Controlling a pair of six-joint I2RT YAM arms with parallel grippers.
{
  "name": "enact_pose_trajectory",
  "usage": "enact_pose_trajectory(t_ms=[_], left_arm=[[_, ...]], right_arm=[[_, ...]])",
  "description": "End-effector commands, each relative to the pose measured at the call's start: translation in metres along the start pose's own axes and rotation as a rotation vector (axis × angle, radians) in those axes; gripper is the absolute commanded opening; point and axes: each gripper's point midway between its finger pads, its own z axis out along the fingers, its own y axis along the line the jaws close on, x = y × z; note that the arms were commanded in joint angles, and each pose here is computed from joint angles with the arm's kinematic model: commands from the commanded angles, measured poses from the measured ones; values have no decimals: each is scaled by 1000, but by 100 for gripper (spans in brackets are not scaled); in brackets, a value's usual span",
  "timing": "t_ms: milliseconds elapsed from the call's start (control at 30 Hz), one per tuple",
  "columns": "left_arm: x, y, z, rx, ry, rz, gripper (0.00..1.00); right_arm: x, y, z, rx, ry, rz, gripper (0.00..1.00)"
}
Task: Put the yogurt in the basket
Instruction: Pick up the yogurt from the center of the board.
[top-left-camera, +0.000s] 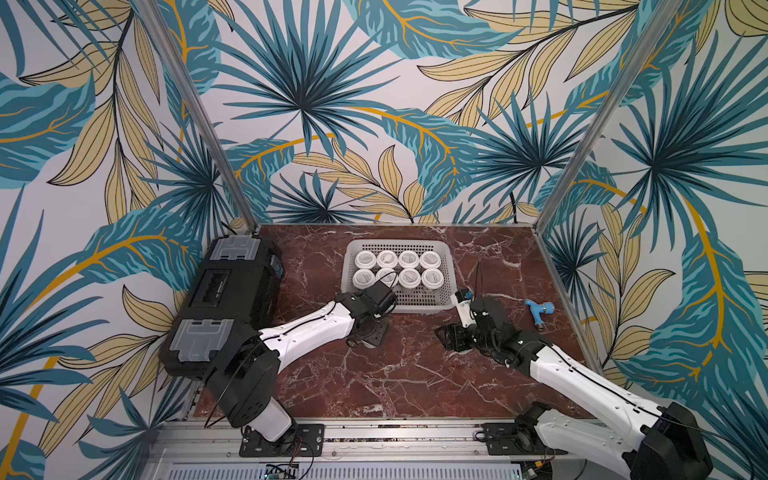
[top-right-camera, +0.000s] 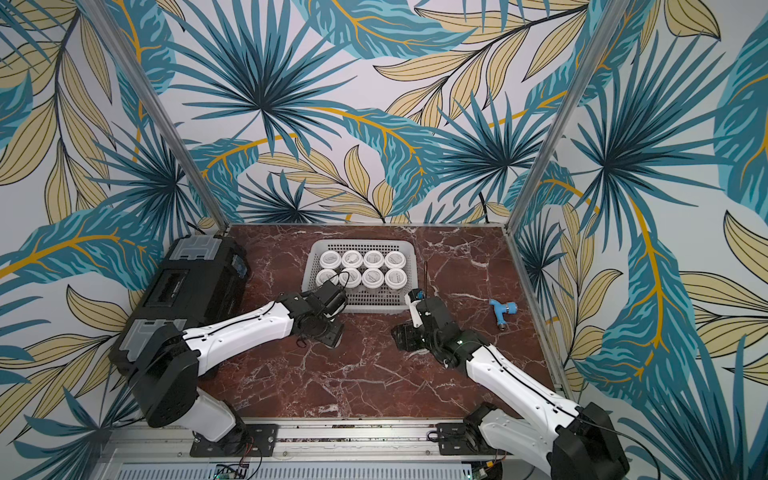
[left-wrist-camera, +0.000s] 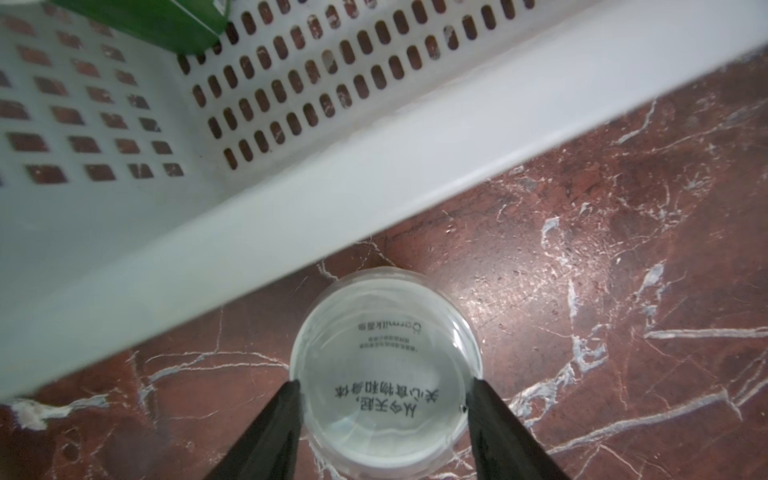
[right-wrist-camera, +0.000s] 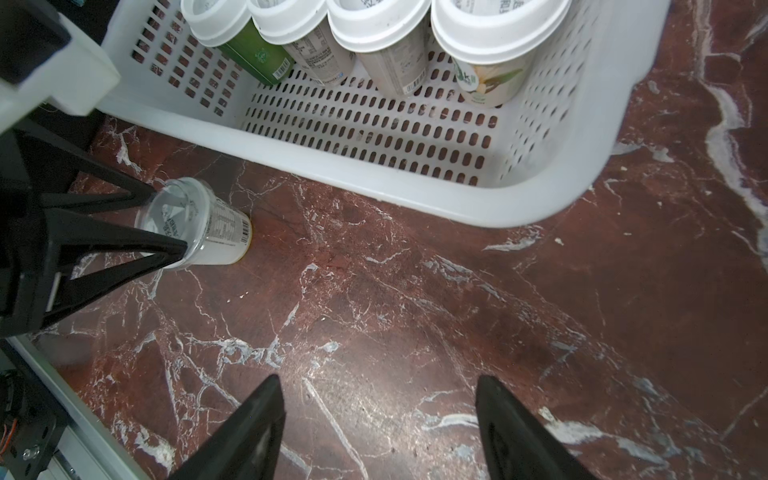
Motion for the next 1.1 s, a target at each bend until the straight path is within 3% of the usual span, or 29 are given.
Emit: enact_pose_trajectory(t_ms=[0, 300, 633, 1067], left_arm=[[-12, 0, -12, 8, -51, -10, 59], [-17, -2, -38, 25, -59, 15, 60], [-41, -9, -95, 83, -128, 56, 61], [-111, 4, -142, -19, -249, 138, 63]], right_arm=[[-7, 5, -4, -17, -16, -20, 77], [-7, 6, -1, -17, -6, -22, 77], [-7, 6, -1, -17, -6, -22, 77], [-7, 5, -3, -11, -10, -20, 76]])
